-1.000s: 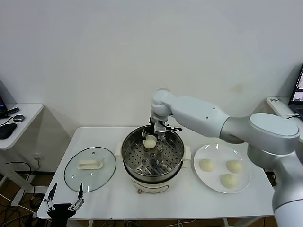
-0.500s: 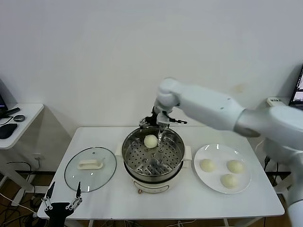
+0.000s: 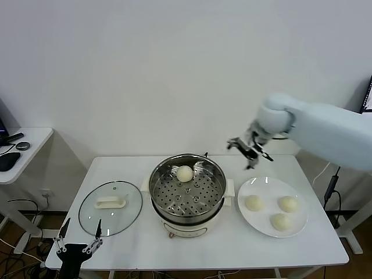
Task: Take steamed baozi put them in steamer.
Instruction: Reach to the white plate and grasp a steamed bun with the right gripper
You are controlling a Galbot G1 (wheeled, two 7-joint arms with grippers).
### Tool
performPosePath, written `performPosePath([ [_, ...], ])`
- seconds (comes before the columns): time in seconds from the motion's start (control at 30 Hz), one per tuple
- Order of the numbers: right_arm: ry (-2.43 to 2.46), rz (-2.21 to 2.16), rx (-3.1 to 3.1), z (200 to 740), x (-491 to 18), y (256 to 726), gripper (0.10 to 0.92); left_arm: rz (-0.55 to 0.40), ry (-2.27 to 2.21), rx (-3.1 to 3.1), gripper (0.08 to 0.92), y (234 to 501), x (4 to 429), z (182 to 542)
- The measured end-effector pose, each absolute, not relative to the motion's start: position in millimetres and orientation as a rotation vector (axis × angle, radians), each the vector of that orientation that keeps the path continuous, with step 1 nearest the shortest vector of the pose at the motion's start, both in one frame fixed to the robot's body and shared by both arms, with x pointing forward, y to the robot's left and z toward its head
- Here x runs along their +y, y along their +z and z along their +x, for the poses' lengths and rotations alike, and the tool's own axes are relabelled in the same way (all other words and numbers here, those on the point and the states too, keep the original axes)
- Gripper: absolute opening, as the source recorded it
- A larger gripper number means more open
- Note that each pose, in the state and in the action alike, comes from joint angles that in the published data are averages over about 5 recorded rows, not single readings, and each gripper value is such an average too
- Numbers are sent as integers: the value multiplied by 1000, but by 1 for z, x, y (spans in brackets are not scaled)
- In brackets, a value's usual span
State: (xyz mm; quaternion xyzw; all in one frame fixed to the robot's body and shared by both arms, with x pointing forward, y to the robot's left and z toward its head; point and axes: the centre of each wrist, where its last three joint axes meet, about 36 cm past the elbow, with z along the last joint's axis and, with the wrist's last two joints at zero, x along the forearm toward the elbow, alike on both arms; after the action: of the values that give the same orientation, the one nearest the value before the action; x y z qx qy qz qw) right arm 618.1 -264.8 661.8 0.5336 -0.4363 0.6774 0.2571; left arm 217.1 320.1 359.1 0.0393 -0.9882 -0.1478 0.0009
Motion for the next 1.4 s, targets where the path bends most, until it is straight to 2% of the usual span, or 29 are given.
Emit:
performPosePath([
  [0.23, 1661, 1360, -1244, 605, -307, 619, 823, 128, -480, -3099, 823, 360, 322, 216],
  [0.53, 1530, 1305, -1274, 602, -332, 564, 823, 142, -490, -3086, 823, 360, 322, 211],
  [1.0, 1454, 1290, -1308, 607, -328, 491, 823, 159, -504, -3078, 823, 361, 326, 208],
  [1.4, 1454, 1272, -1309, 620, -314, 460, 812, 169, -511, -3075, 823, 359, 330, 208],
])
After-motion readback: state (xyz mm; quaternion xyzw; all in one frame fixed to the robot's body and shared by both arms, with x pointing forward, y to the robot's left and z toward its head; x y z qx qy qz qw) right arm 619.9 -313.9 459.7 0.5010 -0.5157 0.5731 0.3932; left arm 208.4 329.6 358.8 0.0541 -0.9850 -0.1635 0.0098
